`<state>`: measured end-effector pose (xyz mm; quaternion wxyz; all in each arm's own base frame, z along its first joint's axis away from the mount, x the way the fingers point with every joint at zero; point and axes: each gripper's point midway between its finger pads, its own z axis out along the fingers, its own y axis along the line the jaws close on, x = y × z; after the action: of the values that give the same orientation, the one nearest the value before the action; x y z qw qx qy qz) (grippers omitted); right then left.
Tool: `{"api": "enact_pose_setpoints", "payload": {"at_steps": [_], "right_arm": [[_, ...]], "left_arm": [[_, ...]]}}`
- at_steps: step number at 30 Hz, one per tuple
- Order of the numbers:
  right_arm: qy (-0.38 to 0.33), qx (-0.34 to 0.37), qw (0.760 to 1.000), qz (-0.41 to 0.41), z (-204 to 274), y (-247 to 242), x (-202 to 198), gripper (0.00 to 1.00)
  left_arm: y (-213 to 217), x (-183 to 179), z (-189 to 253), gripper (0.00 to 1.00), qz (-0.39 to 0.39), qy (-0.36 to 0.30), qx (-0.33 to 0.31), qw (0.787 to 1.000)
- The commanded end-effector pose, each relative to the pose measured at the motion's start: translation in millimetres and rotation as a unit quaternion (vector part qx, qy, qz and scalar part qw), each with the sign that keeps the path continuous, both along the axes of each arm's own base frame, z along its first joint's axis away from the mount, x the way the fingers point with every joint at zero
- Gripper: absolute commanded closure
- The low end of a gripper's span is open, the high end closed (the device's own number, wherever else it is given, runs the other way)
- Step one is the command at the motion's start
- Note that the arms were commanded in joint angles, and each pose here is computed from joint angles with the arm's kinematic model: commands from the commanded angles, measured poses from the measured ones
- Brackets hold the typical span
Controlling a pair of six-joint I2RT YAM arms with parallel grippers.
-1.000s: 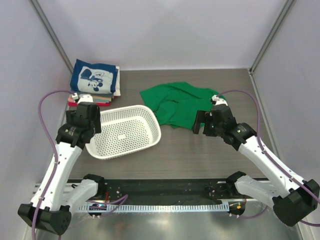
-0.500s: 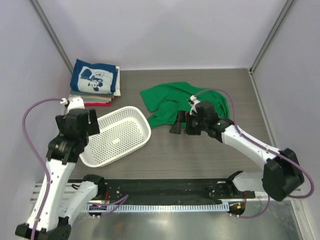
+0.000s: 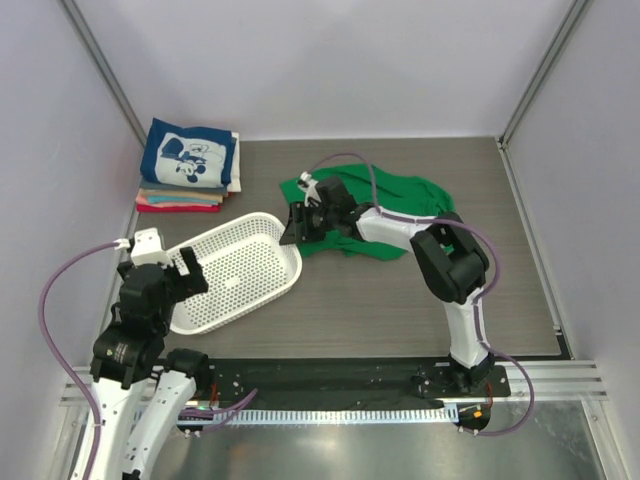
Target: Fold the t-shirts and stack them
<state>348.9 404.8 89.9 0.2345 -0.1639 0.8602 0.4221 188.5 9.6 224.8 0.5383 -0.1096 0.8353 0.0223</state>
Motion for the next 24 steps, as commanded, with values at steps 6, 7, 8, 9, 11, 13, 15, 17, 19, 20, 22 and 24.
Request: {"api": "enact_pose_setpoints", "payload": {"at_steps": [6, 7, 8, 9, 11, 13, 15, 17, 19, 20, 22, 24], "right_arm": [[-0.009, -0.002, 0.999, 0.033, 9, 57, -68, 0.99], [-0.001, -0.017, 1.000, -0.004, -1, 51, -69, 0.99], [0.009, -0.014, 1.000, -0.018, 0, 55, -79, 0.99], [0.039, 0.008, 0.998, -0.057, 10, 59, -83, 0.99], [0.036, 0.018, 0.998, -0.051, 11, 70, -104, 0.99], [0.029, 0.025, 0.998, -0.045, 24, 89, -111, 0.99], [0.040, 0.009, 0.997, -0.062, 24, 98, -117, 0.99], [0.066, 0.036, 0.995, -0.068, 38, 120, -121, 0.99], [0.088, 0.056, 0.993, -0.063, 47, 145, -133, 0.99], [0.109, 0.066, 0.989, -0.069, 51, 153, -138, 0.99], [0.119, 0.100, 0.987, -0.045, 72, 179, -152, 0.99], [0.137, 0.133, 0.981, -0.031, 86, 201, -160, 0.99]], "left_arm": [[-11, 11, 13, 0.06, -0.024, -0.032, -0.017, 0.999], [-10, 11, 14, 0.06, -0.021, -0.034, -0.018, 0.999], [-9, 10, 14, 0.06, -0.019, -0.036, -0.018, 0.999], [-9, 9, 15, 0.06, -0.017, -0.039, -0.018, 0.999], [-8, 9, 15, 0.06, -0.015, -0.041, -0.018, 0.999], [-7, 8, 16, 0.06, -0.014, -0.044, -0.018, 0.999], [-6, 8, 16, 0.06, -0.011, -0.045, -0.018, 0.999], [-2, 7, 17, 0.06, -0.001, -0.047, -0.018, 0.999], [5, 4, 18, 0.06, 0.017, -0.053, -0.018, 0.998], [8, 3, 20, 0.06, 0.025, -0.057, -0.019, 0.998], [14, 0, 22, 0.05, 0.041, -0.068, -0.021, 0.997], [18, -1, 24, 0.05, 0.050, -0.075, -0.022, 0.996]]}}
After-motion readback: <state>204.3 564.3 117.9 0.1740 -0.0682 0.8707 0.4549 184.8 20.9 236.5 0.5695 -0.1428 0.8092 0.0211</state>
